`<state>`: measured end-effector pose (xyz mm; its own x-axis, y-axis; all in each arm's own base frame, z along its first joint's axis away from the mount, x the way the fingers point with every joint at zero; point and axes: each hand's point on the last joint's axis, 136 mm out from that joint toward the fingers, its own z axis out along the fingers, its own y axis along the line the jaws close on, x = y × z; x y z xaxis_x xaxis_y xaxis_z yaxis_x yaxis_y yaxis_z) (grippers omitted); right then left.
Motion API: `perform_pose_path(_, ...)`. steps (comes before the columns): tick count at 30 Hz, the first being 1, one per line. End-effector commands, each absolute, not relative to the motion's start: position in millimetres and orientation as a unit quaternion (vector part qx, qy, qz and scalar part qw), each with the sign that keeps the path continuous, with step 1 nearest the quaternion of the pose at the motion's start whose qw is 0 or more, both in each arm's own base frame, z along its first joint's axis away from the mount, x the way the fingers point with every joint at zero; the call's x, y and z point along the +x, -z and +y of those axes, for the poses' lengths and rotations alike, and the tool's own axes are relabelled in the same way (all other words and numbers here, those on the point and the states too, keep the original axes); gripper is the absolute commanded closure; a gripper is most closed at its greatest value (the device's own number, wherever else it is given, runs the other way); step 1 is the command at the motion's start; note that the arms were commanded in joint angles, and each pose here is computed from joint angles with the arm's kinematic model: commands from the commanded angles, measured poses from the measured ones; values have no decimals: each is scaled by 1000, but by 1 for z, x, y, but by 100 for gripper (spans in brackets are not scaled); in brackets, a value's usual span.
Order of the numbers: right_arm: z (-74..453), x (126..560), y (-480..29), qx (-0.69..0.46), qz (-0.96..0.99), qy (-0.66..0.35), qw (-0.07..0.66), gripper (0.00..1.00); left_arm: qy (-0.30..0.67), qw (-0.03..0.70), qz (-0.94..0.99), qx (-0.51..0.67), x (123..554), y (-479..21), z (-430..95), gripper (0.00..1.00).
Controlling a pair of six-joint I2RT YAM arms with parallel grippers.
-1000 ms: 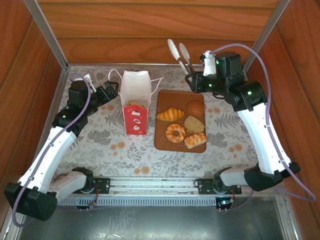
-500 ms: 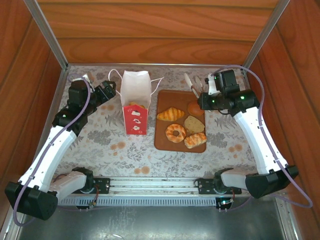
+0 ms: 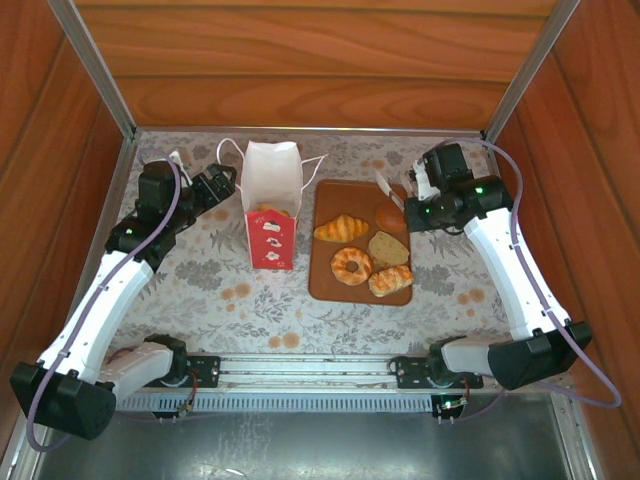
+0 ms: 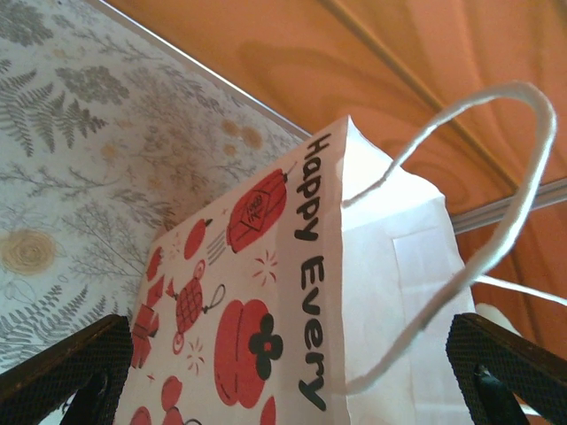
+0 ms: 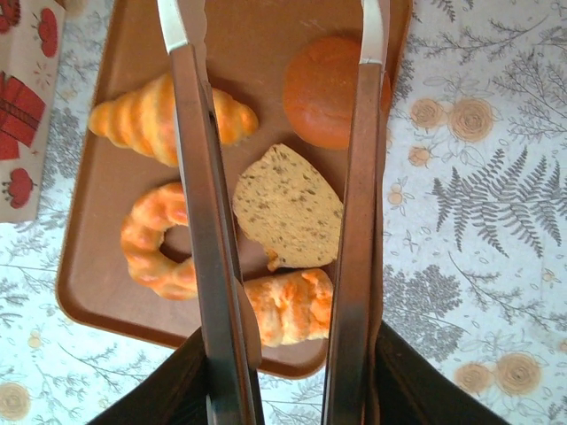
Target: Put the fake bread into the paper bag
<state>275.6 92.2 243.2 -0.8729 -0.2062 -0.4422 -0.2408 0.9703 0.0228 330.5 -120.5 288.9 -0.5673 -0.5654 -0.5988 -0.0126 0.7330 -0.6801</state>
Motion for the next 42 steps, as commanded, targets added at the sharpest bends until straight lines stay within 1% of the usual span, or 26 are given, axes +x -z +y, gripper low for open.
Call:
perform_pose_path(1,77,269,-241,-133,968,-2,212,59,339,413,828,-169,317,-285,-128,4)
perform_pose_path(6,69,263,-238,-149,972,21,181,58,328,399,838,-178,311,-271,-127,8)
perform_pose_path(13,59,260,-222,-162,976,53,137,57,330,375,849,-173,309,-258,-141,9)
perform_pose_path(16,56,261,-214,-163,978,62,118,53,329,365,854,-170,311,-252,-147,9)
perform_pose_path(19,52,265,-204,-159,980,71,100,53,331,358,857,-167,313,-250,-152,10)
perform_pose_path(26,64,273,-182,-154,984,38,77,53,331,355,860,-161,317,-249,-157,12)
perform_pose_path(42,67,286,-156,-158,986,45,38,53,326,361,859,-158,317,-250,-155,11)
